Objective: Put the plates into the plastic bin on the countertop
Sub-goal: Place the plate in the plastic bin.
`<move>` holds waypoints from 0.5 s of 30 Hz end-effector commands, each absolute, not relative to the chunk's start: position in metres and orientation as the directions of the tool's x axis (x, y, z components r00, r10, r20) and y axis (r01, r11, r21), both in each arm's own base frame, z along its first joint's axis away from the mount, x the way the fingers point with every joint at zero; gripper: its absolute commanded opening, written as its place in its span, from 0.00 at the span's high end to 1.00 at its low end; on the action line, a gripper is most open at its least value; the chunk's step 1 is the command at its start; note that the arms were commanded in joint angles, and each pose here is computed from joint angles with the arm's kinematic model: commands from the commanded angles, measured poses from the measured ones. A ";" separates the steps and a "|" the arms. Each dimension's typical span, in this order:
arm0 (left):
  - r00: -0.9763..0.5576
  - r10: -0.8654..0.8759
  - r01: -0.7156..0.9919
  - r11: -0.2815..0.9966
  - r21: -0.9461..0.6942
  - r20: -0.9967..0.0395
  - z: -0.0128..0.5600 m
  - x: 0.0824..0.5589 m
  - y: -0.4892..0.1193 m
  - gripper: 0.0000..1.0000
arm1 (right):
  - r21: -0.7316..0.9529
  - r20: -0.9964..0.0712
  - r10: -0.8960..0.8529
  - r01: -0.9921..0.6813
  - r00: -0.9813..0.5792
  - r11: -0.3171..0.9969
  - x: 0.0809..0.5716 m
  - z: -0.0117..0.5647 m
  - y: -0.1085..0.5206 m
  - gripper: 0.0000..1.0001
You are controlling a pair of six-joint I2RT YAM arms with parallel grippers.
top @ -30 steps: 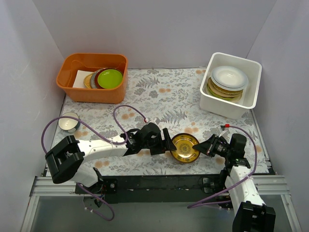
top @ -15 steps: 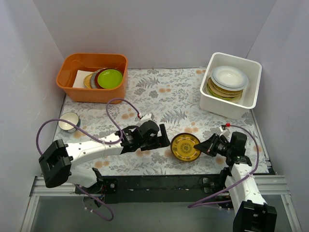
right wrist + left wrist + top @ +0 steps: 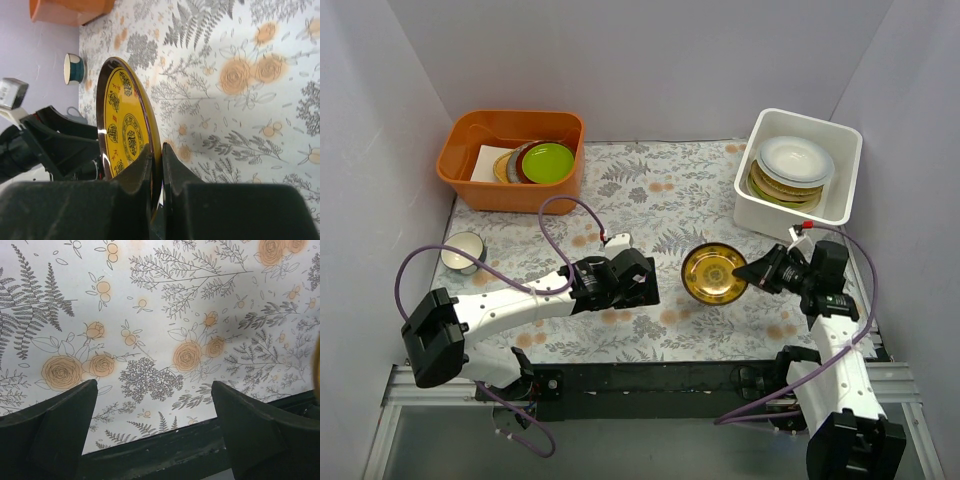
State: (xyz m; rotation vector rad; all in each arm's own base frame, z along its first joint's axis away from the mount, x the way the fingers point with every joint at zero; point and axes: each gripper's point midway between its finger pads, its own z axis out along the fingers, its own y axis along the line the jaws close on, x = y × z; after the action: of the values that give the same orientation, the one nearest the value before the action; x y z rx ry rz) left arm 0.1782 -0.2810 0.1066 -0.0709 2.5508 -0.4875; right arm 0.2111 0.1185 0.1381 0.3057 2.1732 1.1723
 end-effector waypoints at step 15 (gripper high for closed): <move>-0.862 -0.121 0.048 0.947 -0.318 -0.492 0.100 0.172 -0.270 0.02 | 0.758 -0.598 0.537 -0.203 -0.595 0.619 0.313 0.264 0.090 0.99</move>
State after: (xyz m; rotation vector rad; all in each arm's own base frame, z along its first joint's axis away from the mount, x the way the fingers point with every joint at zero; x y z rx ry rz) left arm 0.1747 -0.2760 0.0983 -0.0616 2.5785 -0.4485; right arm 0.2870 0.1005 0.2205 0.3072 2.0728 1.0895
